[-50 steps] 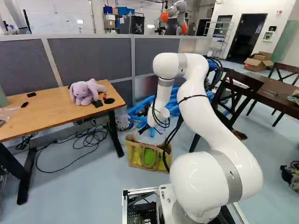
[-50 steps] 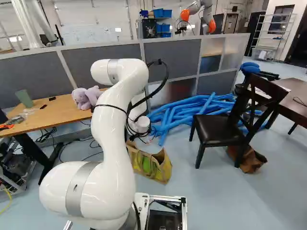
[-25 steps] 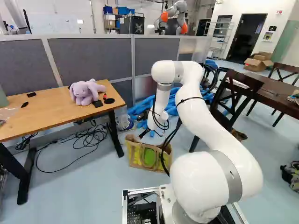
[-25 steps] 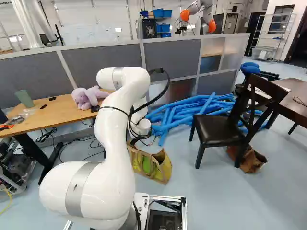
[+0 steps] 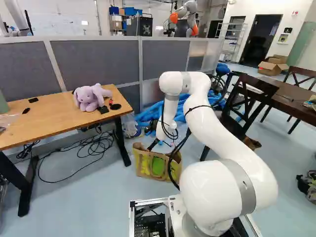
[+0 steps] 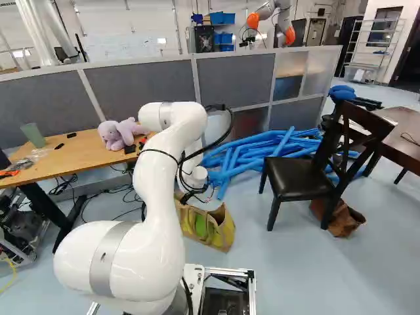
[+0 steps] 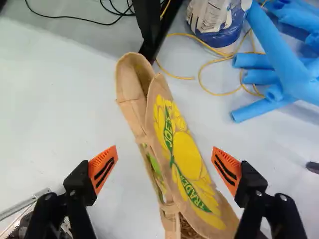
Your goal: Pick up the bag on the ground and place it on the table
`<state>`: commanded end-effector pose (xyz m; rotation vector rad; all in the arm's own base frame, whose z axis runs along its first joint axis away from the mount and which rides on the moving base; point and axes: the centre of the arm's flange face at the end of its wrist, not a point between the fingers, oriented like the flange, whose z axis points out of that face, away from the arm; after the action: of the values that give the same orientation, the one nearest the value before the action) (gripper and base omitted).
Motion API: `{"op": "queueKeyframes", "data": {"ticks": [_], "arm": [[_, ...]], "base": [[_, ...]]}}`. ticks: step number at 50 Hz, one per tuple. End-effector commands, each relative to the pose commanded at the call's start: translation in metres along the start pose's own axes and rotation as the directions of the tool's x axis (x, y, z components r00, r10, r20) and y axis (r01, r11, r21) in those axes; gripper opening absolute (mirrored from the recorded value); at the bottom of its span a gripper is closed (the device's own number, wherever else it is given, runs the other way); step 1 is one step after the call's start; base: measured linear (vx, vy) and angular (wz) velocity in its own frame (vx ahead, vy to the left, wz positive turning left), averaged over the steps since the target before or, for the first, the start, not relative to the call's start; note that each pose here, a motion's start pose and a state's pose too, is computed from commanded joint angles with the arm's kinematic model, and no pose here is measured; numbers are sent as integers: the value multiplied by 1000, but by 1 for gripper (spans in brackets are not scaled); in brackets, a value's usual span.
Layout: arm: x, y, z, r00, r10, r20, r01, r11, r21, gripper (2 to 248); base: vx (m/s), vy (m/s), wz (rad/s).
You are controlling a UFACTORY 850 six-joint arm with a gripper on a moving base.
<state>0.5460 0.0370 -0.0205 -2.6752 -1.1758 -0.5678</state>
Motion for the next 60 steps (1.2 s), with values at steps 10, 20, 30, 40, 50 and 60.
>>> {"op": "queueKeyframes", "data": {"ticks": [10, 20, 30, 40, 50, 60], "arm": [[-6, 0, 14, 999, -30, 13, 30, 999, 17, 247], [-12, -1, 28, 991, -131, 19, 130, 991, 35, 247], [-18, -1, 42, 970, -242, 18, 241, 970, 47, 247], [-24, 0, 56, 940, -342, 15, 341, 939, 53, 247], [-30, 0, 70, 899, -438, 10, 436, 898, 57, 247], [-36, 0, 83, 865, -501, 8, 500, 864, 61, 247]], "base": [[0, 0, 0], [0, 0, 0], [0, 0, 0], [0, 0, 0], [0, 0, 0], [0, 0, 0]]}}
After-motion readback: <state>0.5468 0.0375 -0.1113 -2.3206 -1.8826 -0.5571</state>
